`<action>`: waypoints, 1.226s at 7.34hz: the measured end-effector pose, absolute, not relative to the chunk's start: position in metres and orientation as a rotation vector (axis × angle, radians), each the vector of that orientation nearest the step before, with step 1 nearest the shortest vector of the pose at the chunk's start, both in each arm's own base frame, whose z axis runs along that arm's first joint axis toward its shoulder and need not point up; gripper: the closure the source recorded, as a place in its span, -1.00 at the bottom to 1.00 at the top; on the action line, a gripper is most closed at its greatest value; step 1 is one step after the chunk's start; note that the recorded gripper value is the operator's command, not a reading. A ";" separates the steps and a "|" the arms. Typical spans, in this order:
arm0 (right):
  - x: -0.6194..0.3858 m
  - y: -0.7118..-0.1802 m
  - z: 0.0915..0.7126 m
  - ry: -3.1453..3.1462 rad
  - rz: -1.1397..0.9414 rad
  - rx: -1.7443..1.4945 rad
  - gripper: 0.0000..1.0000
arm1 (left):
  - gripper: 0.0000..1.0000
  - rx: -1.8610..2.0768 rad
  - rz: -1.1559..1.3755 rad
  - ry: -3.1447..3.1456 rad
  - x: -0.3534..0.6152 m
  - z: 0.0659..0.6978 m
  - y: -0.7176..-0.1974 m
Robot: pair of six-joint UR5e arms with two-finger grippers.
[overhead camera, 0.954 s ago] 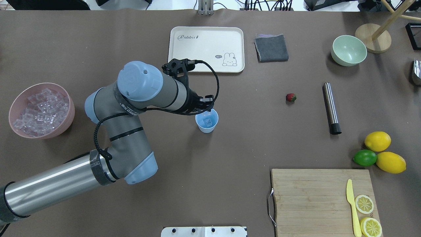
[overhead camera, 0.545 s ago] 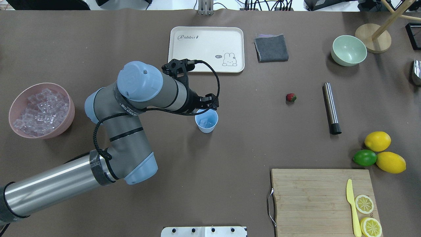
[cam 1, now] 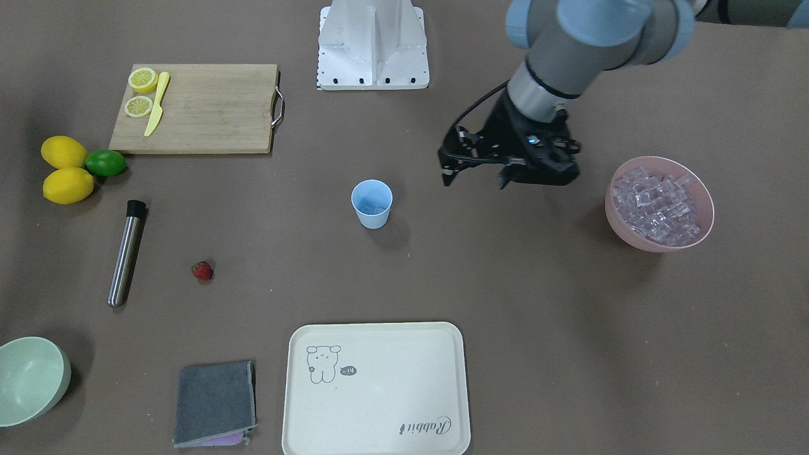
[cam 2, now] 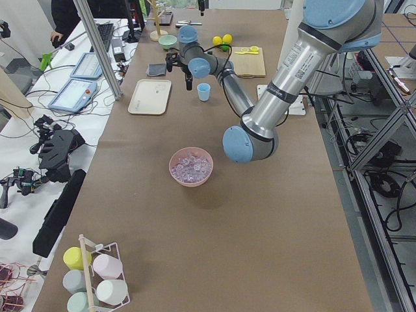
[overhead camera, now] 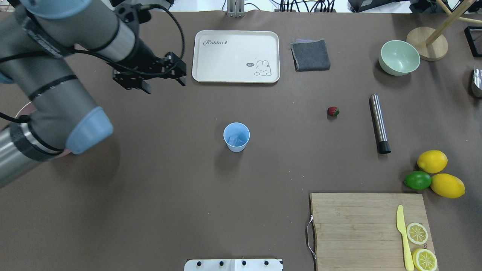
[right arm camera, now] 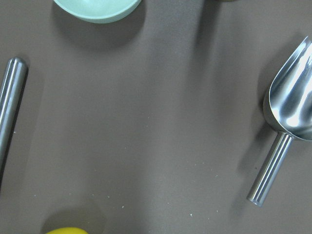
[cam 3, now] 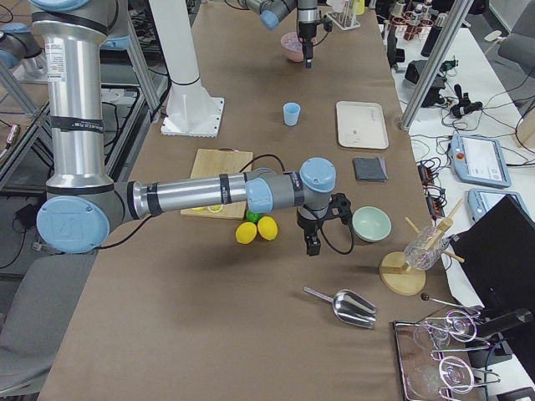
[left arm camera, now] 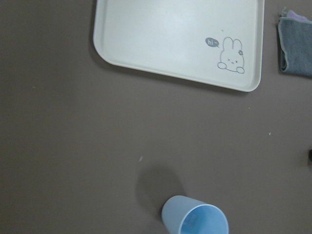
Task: Mash ice and strawberries in cup
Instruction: 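Move the left gripper back over the pink ice bowl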
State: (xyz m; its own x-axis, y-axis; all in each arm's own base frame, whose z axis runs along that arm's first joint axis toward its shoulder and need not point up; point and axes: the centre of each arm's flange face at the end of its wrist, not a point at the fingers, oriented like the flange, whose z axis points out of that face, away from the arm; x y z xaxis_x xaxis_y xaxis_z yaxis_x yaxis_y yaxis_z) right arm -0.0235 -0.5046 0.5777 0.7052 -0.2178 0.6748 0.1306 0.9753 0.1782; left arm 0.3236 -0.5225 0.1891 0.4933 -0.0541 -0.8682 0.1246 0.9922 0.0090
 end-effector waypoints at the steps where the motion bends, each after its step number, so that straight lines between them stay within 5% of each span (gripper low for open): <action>1: -0.024 -0.505 0.577 -0.765 -0.195 0.123 -0.99 | -0.96 0.115 -0.078 0.991 0.269 0.207 -0.530; 9: -0.024 -0.508 0.574 -0.765 -0.197 0.128 -0.99 | -0.94 0.176 0.375 0.649 0.136 0.443 -0.487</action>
